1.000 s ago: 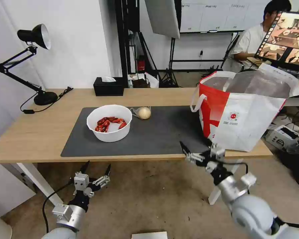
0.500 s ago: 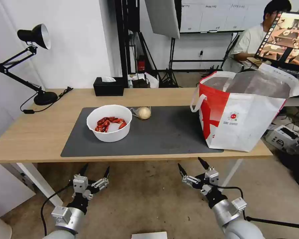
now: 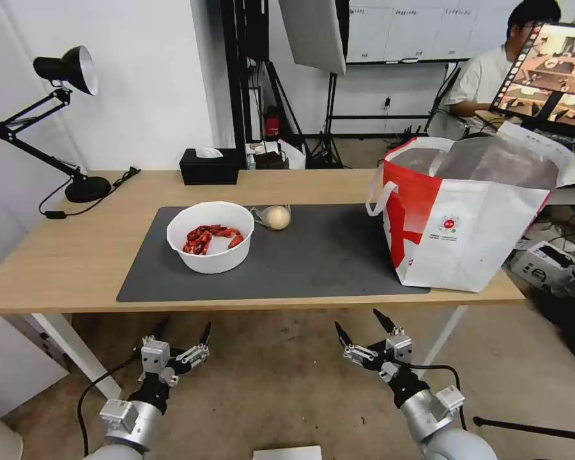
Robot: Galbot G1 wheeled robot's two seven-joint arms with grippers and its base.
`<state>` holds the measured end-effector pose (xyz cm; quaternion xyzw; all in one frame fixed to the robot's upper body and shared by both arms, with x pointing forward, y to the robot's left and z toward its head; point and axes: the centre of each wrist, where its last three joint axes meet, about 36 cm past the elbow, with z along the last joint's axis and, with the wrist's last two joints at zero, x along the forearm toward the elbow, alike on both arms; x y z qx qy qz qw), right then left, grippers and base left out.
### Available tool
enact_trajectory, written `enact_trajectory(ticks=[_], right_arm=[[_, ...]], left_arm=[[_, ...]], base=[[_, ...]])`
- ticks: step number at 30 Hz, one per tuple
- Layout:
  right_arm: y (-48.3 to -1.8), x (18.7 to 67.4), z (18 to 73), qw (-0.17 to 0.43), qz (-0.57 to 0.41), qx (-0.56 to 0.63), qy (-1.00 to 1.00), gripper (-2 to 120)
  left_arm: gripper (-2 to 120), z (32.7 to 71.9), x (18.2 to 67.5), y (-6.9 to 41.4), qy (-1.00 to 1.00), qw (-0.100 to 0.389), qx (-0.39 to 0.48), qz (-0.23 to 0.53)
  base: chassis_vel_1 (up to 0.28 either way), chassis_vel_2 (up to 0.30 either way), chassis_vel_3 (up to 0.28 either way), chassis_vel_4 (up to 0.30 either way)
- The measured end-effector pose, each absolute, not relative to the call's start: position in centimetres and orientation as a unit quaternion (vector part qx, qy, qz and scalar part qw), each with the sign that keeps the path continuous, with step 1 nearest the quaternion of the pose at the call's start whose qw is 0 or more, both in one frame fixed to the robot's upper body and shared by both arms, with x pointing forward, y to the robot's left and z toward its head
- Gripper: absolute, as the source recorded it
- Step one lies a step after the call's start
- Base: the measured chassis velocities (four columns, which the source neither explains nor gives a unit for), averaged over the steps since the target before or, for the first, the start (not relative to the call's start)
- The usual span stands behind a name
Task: Pick up the trash from the table and place it into the takeout bag.
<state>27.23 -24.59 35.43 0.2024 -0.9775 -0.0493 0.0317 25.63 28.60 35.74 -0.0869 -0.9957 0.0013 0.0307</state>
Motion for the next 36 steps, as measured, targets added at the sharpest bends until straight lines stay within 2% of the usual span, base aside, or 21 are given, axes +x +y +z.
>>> enact_trajectory(ticks=[5,12,15,23,26,28,29,36], right_arm=[[-24.2,28.5,36.0,0.02,-0.047,0.213,-0.976,100],[-23.3,35.0,39.8,-0.01,-0.044,0.252,-0.967,100],[-22.3,39.5,41.9,-0.02,-0.04,0.261,-0.964,100],[-18.9,46.0,43.9,0.0,-0.069,0.25,-0.966,100],[-15.3,51.4,45.9,0.011,-0.088,0.231,-0.969,100],[-14.1,53.1,46.7,0.018,-0.092,0.226,-0.97,100],[-12.9,55.2,47.3,0.026,-0.089,0.219,-0.971,100],[-10.4,61.4,48.1,0.056,-0.056,0.19,-0.979,100]], left_arm=[[100,35.7,25.7,28.7,-0.996,0.031,-0.087,0.001],[100,35.7,25.8,28.5,-0.996,0.029,-0.087,0.004],[100,35.7,25.8,28.5,-0.996,0.028,-0.086,0.005],[100,35.8,25.9,28.5,-0.996,0.025,-0.082,0.005],[100,35.6,25.9,28.6,-0.997,0.027,-0.079,0.006],[100,35.5,26.0,28.5,-0.997,0.027,-0.078,0.007],[100,35.5,26.0,28.5,-0.997,0.027,-0.077,0.008],[100,35.3,25.9,28.6,-0.997,0.03,-0.076,0.008]], base=[[0.0,0.0,0.0,0.0],[0.0,0.0,0.0,0.0],[0.0,0.0,0.0,0.0],[0.0,0.0,0.0,0.0],[0.0,0.0,0.0,0.0],[0.0,0.0,0.0,0.0],[0.0,0.0,0.0,0.0],[0.0,0.0,0.0,0.0]])
